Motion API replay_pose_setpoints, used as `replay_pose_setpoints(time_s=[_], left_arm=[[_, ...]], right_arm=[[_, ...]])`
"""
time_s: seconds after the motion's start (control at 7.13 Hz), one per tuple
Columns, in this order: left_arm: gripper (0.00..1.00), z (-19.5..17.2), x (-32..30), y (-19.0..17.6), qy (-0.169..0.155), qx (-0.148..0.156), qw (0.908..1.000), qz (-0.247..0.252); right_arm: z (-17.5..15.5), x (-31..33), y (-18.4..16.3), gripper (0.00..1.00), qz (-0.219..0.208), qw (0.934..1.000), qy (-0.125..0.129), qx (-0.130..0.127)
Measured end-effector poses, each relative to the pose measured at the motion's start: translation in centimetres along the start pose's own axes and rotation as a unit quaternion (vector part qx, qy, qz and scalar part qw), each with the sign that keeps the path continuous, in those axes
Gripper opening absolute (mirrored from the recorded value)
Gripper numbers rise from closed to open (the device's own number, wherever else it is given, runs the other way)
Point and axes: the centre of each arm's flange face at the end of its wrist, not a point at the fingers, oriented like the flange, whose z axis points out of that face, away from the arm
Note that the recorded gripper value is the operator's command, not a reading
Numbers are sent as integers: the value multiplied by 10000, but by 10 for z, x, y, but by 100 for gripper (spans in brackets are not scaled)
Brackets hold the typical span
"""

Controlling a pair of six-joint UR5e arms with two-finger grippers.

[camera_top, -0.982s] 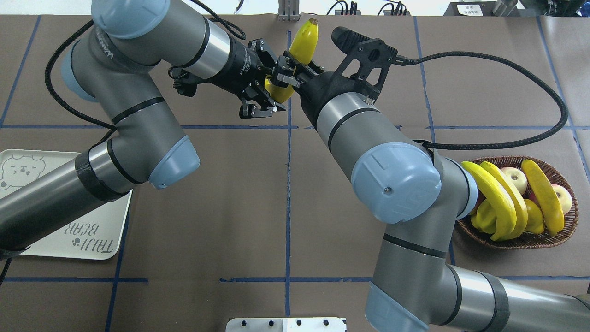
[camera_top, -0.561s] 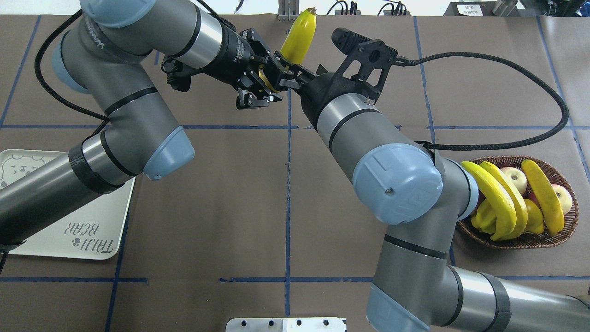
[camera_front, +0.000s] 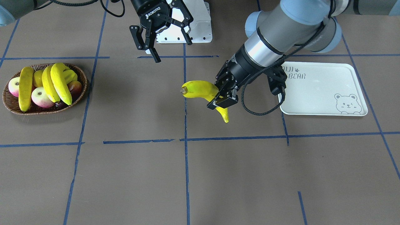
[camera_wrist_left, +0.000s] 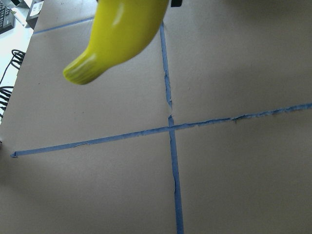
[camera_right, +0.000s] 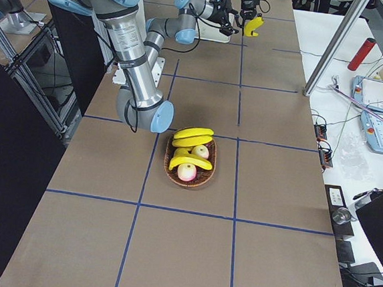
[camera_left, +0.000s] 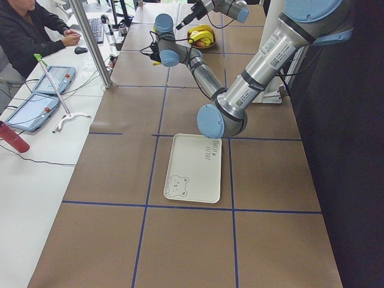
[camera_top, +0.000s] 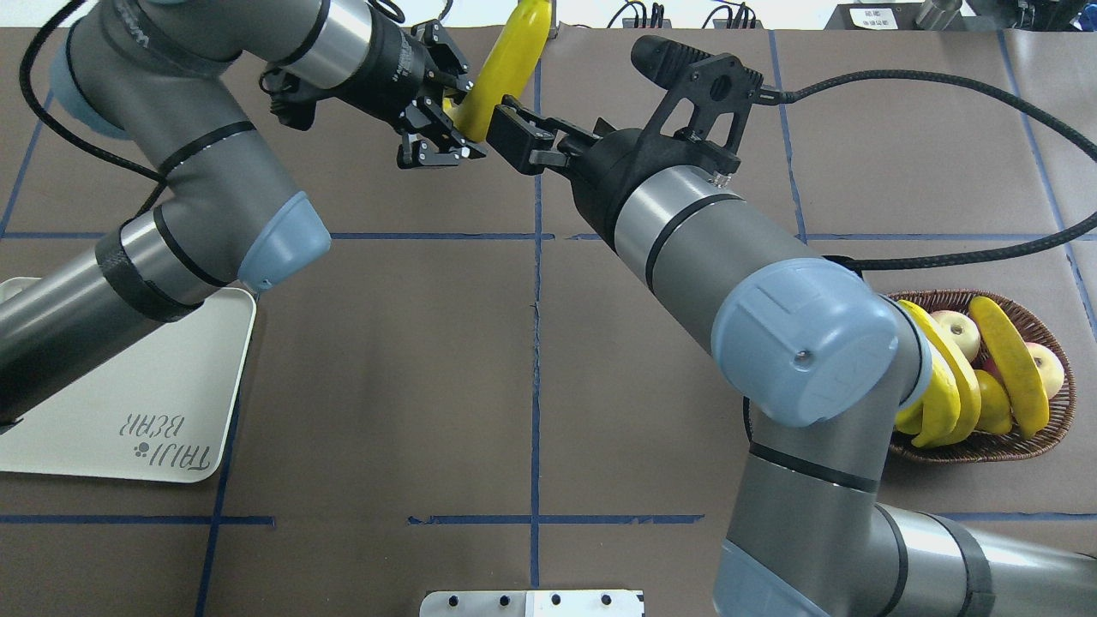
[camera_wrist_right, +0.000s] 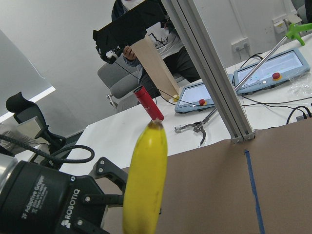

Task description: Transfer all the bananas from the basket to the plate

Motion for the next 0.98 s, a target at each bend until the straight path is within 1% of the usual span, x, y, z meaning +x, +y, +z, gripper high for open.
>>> replay_pose_setpoints(time_s=[0.14,0.28,0.42,0.56,0.7,0.84,0.98], left_arm=[[0,-14,-11,-37,-228,-20,9981,576],[0,-30,-27,-70,-340,-14,9925,1173],[0,-47,-41,-101,-362,60,9846,1712],[0,-64,-51,-131,-338,186,9751,2183],[0,-81,-63,-167,-341,374,9621,2679],[0,-95,-84,-213,-432,653,9438,3212],[0,-105,-112,-260,-609,966,9221,3698]], right_arm=[[-11,9,-5,100,-32,9999,-56,-155],[-17,21,-9,100,-116,9995,-42,-295],[-17,35,-15,100,-260,9986,47,-459],[-15,51,-22,100,-475,9966,206,-644],[-17,67,-33,100,-843,9916,454,-868],[-23,82,-44,100,-1256,9829,755,-1113],[-28,94,-53,100,-1556,9725,1056,-1373]])
